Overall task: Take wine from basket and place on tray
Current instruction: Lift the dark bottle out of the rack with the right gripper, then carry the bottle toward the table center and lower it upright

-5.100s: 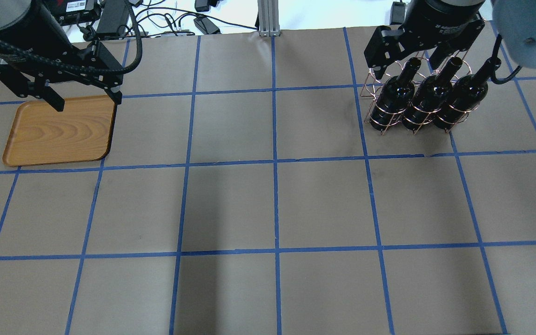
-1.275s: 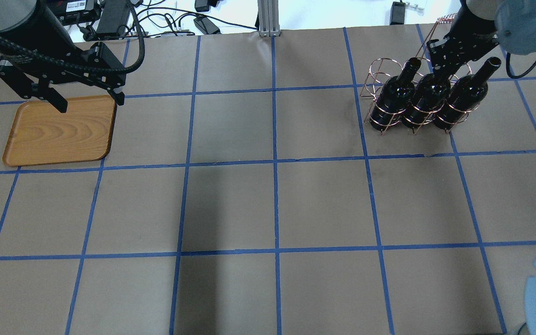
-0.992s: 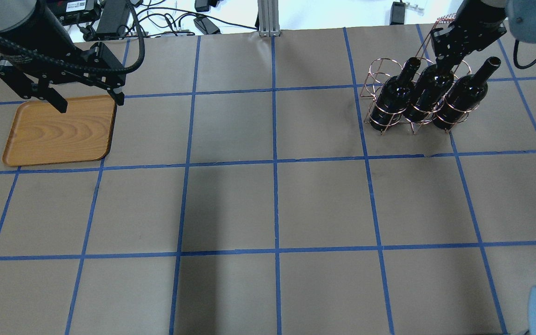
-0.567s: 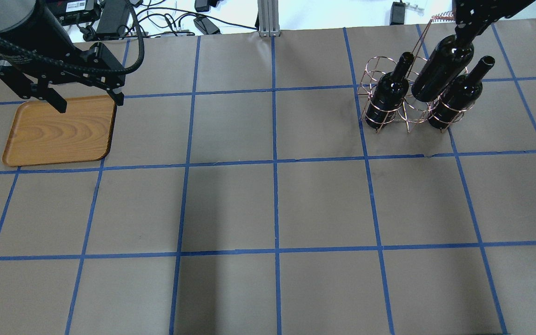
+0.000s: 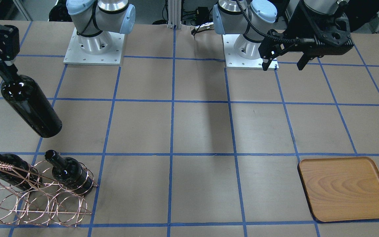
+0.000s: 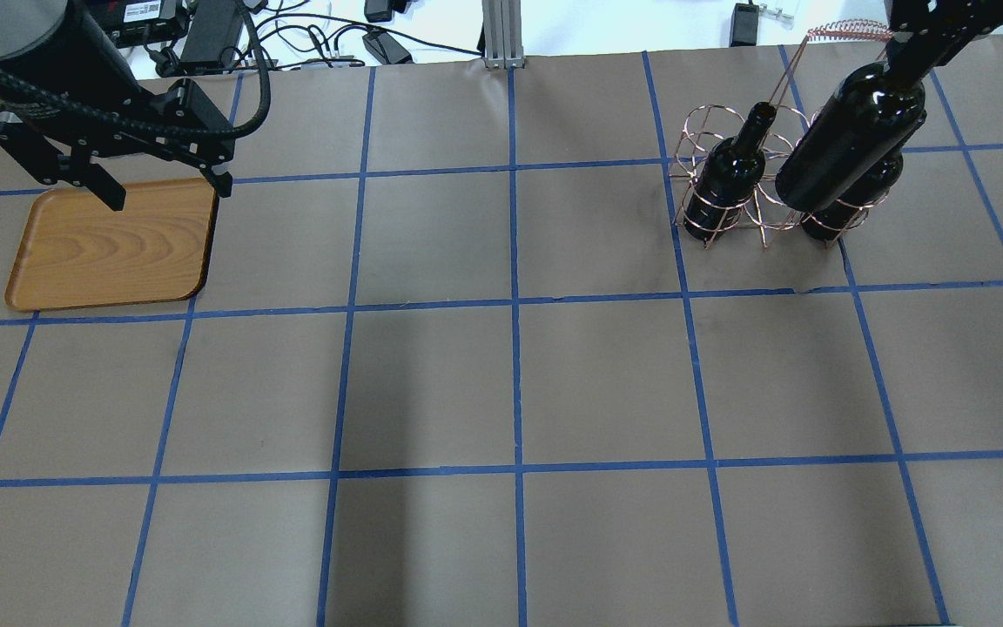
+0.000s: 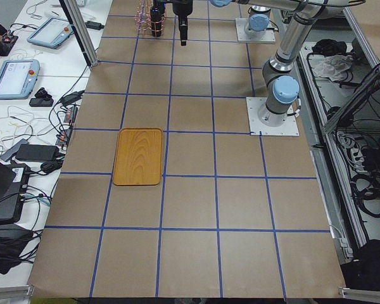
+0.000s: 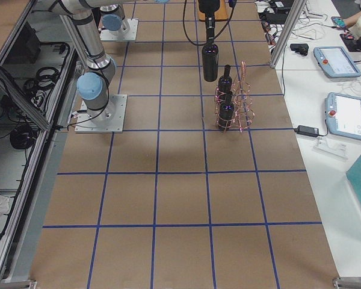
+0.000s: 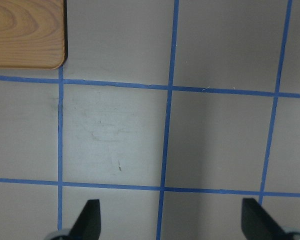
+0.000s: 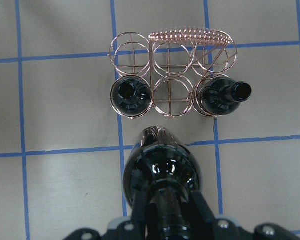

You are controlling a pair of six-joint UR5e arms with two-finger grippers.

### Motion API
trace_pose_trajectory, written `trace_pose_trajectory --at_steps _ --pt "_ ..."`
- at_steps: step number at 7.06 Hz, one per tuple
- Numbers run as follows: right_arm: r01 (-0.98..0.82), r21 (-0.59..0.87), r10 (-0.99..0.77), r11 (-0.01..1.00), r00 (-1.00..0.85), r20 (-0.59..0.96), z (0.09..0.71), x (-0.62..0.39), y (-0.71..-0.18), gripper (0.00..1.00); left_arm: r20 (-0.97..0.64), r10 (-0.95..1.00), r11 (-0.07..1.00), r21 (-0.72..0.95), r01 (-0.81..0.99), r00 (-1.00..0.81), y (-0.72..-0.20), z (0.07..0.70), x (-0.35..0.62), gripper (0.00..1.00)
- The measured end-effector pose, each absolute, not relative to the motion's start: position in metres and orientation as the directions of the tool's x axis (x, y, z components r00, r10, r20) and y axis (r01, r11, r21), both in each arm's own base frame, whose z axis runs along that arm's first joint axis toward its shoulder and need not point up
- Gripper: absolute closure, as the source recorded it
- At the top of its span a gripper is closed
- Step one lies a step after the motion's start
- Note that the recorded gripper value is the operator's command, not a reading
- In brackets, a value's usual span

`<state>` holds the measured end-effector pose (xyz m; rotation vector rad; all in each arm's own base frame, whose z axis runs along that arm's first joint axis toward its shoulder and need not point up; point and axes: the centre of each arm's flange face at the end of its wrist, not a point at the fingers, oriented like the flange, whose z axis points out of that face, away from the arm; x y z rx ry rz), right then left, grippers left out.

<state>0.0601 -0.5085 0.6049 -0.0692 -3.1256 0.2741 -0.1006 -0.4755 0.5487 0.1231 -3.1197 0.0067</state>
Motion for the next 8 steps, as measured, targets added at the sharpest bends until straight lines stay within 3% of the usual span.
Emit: trace_pose_trajectory --at_steps 5,8 --pt "0.112 -0.101 0.107 0.988 -0.993 -0.055 0.536 0.298 -0.489 1.0 0.02 -0.078 0.997 -0.004 -0.078 -0.997 -0.475 0.549 -0.1 0.0" --pt "0.137 -0.055 0.134 0.989 -0.989 -0.055 0.466 0.372 -0.487 1.0 0.021 -0.09 0.996 -0.004 -0.09 -0.996 -0.477 0.549 -0.089 0.0"
